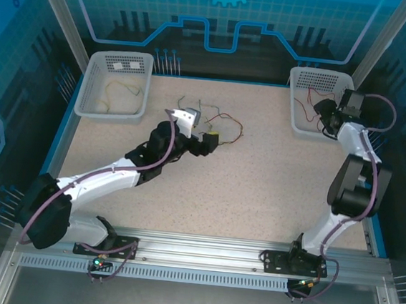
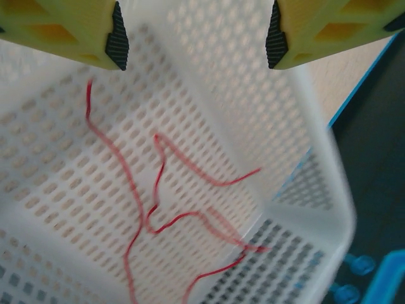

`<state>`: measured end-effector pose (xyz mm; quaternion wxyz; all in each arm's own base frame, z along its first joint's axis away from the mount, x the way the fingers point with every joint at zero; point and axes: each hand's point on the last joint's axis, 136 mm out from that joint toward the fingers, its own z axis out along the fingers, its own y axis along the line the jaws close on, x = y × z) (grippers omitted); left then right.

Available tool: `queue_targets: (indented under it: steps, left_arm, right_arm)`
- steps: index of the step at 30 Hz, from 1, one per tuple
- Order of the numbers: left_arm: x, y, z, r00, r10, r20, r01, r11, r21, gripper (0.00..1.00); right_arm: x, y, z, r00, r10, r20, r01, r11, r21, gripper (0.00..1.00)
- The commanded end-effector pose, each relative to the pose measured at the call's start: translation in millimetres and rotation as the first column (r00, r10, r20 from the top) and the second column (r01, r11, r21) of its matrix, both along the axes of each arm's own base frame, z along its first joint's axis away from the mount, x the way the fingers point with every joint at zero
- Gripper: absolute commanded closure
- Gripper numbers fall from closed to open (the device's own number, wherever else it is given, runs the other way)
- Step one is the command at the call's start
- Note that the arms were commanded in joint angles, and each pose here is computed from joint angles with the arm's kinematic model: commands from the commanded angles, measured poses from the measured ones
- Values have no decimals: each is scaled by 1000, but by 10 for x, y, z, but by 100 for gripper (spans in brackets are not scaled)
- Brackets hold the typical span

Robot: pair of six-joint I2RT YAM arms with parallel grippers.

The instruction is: Untangle the cables

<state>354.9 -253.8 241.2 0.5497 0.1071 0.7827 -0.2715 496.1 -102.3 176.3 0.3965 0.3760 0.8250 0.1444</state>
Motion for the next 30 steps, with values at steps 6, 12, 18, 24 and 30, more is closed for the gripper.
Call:
queue_targets:
  steps: [6,12,18,24,30]
  left_arm:
    - [267,268,-419,978,65,-196,-81,994,-71,12]
    - [453,112,-581,964,41,-262,-50,998,-26,21]
    - [518,26,-927,944,38,-327,-54,998,-40,25]
    - [650,8,-1088,948,56,-314,-55,998,12,34]
    - [787,-10,-1160,950,80,-302,-66,996,56,54]
  right_arm:
    - [-823,1584,760,785,518,340,-370,832,-414,27]
    - [-1347,2241,399,615,724,312,-525,671,-523,15]
    - [-1540,2420,164,565,783,260,-576,601,-554,14]
    - [-1552,2487,248,534,789,304,-576,602,-552,14]
    - [-1599,2541,316,506,807,305,-587,581,-564,14]
